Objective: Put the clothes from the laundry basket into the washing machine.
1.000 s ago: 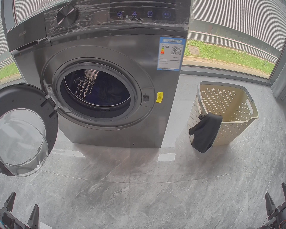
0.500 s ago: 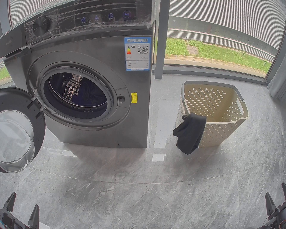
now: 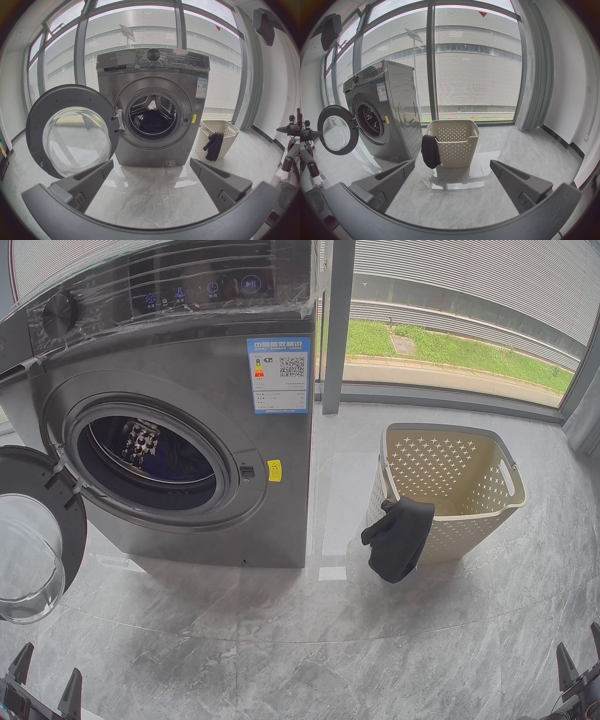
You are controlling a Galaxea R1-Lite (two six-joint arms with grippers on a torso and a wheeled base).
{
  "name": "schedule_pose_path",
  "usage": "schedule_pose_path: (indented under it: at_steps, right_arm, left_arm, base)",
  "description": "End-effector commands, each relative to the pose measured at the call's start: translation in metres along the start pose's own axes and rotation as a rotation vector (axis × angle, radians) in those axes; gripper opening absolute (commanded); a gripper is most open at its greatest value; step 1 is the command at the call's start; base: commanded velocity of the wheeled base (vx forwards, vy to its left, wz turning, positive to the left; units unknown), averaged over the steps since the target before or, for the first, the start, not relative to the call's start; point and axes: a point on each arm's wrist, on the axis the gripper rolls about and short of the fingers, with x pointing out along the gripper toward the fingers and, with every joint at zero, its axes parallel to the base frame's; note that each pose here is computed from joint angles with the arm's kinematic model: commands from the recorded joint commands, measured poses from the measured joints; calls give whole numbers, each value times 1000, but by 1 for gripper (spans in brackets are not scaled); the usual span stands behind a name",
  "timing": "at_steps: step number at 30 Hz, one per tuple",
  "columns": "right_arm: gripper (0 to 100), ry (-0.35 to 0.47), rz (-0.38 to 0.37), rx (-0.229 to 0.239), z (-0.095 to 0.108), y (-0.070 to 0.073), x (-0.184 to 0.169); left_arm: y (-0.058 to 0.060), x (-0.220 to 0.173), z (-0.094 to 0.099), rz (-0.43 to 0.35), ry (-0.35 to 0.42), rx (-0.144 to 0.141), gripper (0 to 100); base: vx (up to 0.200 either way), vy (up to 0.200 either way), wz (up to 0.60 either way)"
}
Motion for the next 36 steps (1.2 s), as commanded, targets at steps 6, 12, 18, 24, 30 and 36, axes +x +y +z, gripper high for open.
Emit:
schedule_pose_path:
  at_steps: [6, 12, 18, 24, 30, 36]
  right_arm:
    - [100, 14, -1, -4, -5, 0, 1]
    - [100, 12, -2, -5, -5, 0, 1]
    - [100, 14, -2, -5, -5, 0, 1]
    - [100, 14, -1, -7, -5, 0, 1]
    - [100, 14, -1, -7, -5, 0, 1]
    - [100, 14, -1, -8, -5, 0, 1]
  left_arm:
    - [0, 0, -5, 0, 7, 5, 100]
    - [0, 0, -5, 0, 7, 5, 100]
    - [0, 0, -5, 0, 7, 5, 100]
    - [0, 0, -5, 0, 6, 5, 100]
    - [0, 0, -5, 0, 6, 5, 100]
    - [0, 0, -5, 0, 4, 6, 100]
  base:
    - [0, -133, 0]
    - [0, -200, 0]
    - [0, -200, 0]
    - [0, -67, 0]
    - [0, 0, 0]
    - [0, -33, 0]
